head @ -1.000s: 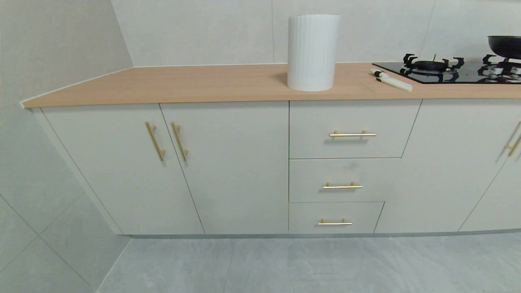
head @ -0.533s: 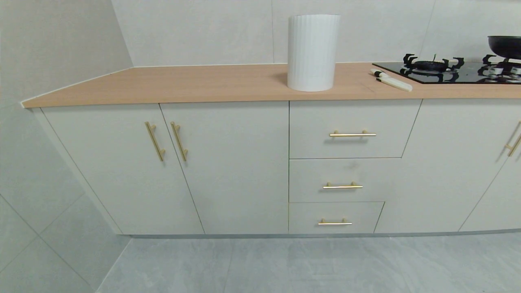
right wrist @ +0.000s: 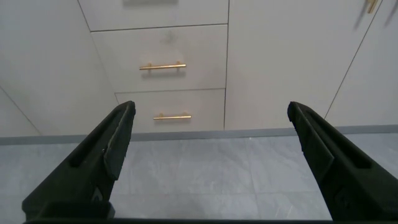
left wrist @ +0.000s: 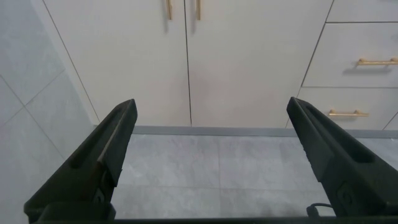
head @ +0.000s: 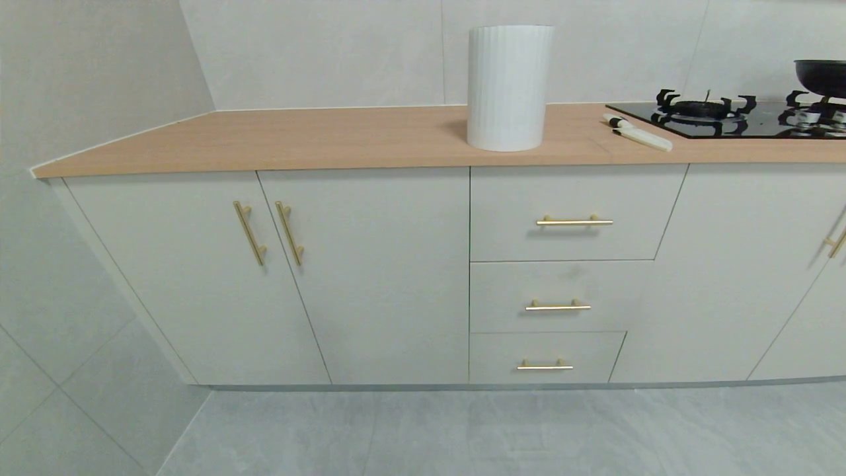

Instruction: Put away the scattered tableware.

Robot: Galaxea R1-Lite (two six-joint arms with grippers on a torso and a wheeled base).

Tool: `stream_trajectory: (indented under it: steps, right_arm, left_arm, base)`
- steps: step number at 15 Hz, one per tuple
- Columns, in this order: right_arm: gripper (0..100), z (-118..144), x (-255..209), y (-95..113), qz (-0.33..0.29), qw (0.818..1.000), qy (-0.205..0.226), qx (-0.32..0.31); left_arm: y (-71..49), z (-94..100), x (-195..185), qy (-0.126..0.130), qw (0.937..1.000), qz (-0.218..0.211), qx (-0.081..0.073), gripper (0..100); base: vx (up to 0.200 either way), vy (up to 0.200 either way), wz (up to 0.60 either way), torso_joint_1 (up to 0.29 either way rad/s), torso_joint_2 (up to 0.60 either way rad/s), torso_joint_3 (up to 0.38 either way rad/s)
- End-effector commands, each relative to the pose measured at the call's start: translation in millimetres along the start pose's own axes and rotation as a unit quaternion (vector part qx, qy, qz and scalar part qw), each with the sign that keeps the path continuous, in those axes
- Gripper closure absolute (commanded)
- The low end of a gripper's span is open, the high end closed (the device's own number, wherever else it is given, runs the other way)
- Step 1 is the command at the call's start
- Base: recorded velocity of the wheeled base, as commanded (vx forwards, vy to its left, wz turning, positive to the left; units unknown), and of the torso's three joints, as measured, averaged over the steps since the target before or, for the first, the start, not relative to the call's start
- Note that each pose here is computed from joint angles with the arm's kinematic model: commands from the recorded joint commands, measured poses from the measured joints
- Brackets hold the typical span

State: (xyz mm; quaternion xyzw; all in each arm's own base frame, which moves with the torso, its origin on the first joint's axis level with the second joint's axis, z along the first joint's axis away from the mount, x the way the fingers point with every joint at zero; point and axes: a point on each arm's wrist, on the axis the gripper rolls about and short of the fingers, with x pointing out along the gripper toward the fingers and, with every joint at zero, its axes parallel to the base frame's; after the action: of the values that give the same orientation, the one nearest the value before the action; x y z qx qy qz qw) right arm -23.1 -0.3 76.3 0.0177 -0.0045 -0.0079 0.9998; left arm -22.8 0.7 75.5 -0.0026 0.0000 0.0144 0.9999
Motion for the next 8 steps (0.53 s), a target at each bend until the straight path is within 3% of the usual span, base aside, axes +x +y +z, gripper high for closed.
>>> stream_trajectory:
  steps: [1,8]
  right_arm:
    - [0,0.1,0.2,0.0,0.0,1.0,0.001,0.001]
    - [0,0.1,0.2,0.0,-0.001,1.0,0.001,0.001]
  left_arm:
    - [0.0,0.0,0.0,0.0,1.0,0.0,-0.001,0]
    - [0.0,0.0,0.0,0.0,1.0,0.0,-0.001,0]
  base:
    - [0.2,0.0,0.0,0.012,0.0,0.002]
    - [0.2,0.0,0.0,0.004,0.0,0.002]
